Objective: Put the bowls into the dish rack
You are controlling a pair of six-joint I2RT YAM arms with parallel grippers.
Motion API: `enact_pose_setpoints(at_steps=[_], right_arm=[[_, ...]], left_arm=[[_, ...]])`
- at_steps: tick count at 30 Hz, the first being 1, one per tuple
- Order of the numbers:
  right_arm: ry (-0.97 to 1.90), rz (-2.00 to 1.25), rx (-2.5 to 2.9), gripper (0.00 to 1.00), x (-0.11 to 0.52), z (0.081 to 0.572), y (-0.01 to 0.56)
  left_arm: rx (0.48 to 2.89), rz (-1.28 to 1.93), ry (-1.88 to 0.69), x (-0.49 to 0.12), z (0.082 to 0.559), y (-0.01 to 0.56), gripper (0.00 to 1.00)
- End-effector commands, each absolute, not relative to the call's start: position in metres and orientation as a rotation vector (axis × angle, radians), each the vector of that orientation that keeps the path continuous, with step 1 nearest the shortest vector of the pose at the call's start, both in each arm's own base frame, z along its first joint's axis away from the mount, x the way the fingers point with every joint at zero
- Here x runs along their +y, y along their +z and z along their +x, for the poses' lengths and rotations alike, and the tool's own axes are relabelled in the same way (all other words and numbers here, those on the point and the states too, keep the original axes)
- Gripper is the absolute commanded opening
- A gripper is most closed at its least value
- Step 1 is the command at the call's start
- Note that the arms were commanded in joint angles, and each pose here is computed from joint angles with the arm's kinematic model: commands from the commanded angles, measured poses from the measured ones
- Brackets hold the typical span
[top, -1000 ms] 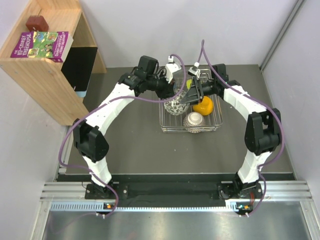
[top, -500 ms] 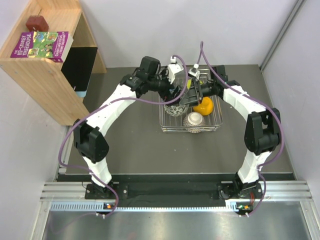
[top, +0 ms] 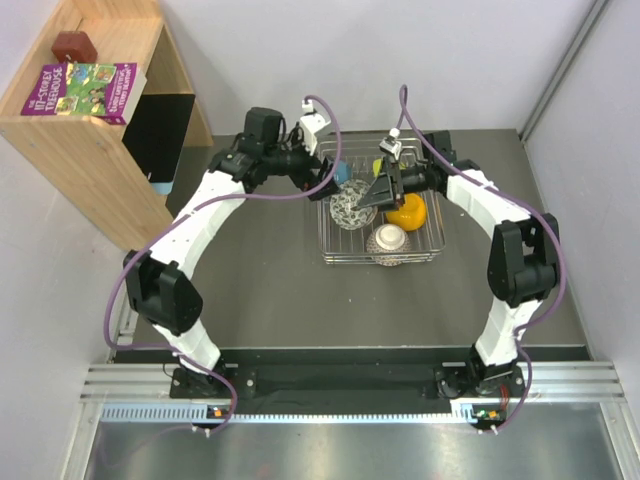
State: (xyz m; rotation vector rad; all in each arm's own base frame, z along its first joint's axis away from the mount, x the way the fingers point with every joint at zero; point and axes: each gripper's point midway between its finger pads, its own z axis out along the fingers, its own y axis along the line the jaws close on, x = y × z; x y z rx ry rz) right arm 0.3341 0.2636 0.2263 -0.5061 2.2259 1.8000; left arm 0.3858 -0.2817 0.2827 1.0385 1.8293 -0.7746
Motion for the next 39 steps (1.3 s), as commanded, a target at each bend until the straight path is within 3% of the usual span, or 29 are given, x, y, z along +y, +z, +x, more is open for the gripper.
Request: enact_pose_setpoints(at_steps=[1, 15, 39], right_arm=[[1.67, -0.544, 2.202, 0.0, 0.261, 0.359, 0.228], [1.149, -0.49, 2.294, 0.0, 0.246, 0.43, 0.205], [0.277, -0.813, 2.24, 0.0, 0.27, 0.425, 0.192]], left_arm=[[1.714, 1.055, -0.832, -0.281, 0.364, 0.318, 0.99], [1.822, 0.904, -0.831, -0.207, 0.355, 0.295, 0.99], [1.938, 0.73, -0.701, -0.129, 0.34, 0.256, 0.99]])
